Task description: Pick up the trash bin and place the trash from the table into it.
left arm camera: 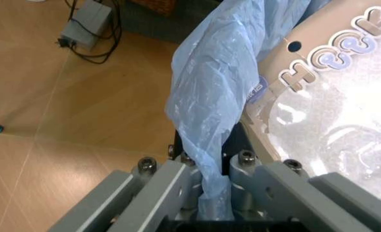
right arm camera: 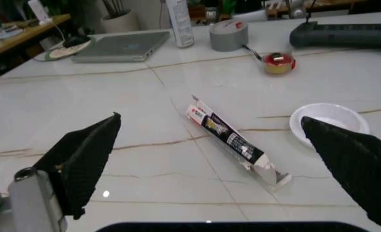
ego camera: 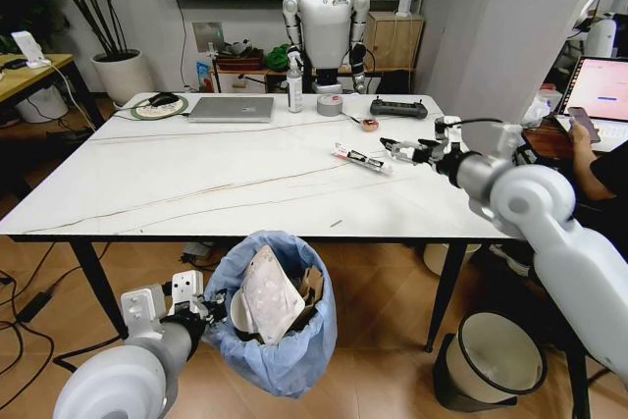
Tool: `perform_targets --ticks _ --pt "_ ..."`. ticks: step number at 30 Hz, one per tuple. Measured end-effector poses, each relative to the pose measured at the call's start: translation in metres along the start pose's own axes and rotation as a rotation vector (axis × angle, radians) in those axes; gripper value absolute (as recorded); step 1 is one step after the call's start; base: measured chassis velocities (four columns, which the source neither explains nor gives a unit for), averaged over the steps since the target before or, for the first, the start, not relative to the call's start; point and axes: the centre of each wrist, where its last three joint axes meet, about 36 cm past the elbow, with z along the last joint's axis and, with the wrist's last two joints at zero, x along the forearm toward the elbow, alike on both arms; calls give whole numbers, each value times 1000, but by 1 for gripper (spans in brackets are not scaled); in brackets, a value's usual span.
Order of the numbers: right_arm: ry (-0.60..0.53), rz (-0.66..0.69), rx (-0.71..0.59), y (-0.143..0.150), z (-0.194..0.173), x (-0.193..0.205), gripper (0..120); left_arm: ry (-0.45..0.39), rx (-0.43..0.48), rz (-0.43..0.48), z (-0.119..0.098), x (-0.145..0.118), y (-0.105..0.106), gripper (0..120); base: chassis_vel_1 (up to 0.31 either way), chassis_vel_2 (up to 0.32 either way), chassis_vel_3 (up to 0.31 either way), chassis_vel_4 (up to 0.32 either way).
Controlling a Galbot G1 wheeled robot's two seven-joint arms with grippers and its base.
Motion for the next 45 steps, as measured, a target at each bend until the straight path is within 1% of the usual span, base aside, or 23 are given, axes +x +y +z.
perform_targets --ticks 1,2,7,8,9,12,15,16,19,23,27,35,37,42,44,45 --pt "13 -1 9 -1 -2 -8 100 0 0 0 0 0 0 0 0 0 0 0" --pt "13 -1 9 -1 -2 -8 100 0 0 0 0 0 0 0 0 0 0 0" --pt "73 15 39 0 -27 -59 100 5 0 4 1 0 -1 0 0 0 0 0" --pt "73 15 39 0 -27 -59 100 5 0 4 1 0 -1 0 0 0 0 0" --pt "82 19 40 1 -30 -67 100 5 0 4 1 0 -1 0 0 0 0 0" --pt "105 23 41 9 -35 -95 100 3 -1 2 1 0 0 0 0 0 0 0" --pt "143 -11 38 29 -33 -133 100 0 1 -6 -1 0 2 0 0 0 0 0" --pt "143 -11 38 29 -33 -133 100 0 1 -6 -1 0 2 0 0 0 0 0" --pt "178 -44 42 33 -26 -150 100 -3 7 -12 -2 1 5 0 0 0 0 0" --pt "213 -49 63 24 -16 -157 100 -5 13 -18 -3 1 7 0 0 0 0 0" --pt "254 -18 78 3 -3 -161 95 -2 21 -25 -4 2 10 0 0 0 0 0" --pt "290 26 89 -26 8 -155 90 -4 27 -32 -6 3 14 0 0 0 0 0" --pt "293 30 89 -28 10 -154 90 -4 27 -31 -6 3 14 0 0 0 0 0" --pt "307 51 88 -38 17 -150 81 -3 30 -27 -6 3 13 0 0 0 0 0" --pt "311 62 91 -42 18 -148 74 -4 31 -26 -6 3 13 0 0 0 0 0" --pt "311 62 91 -42 18 -148 74 -4 31 -26 -6 3 13 0 0 0 0 0"
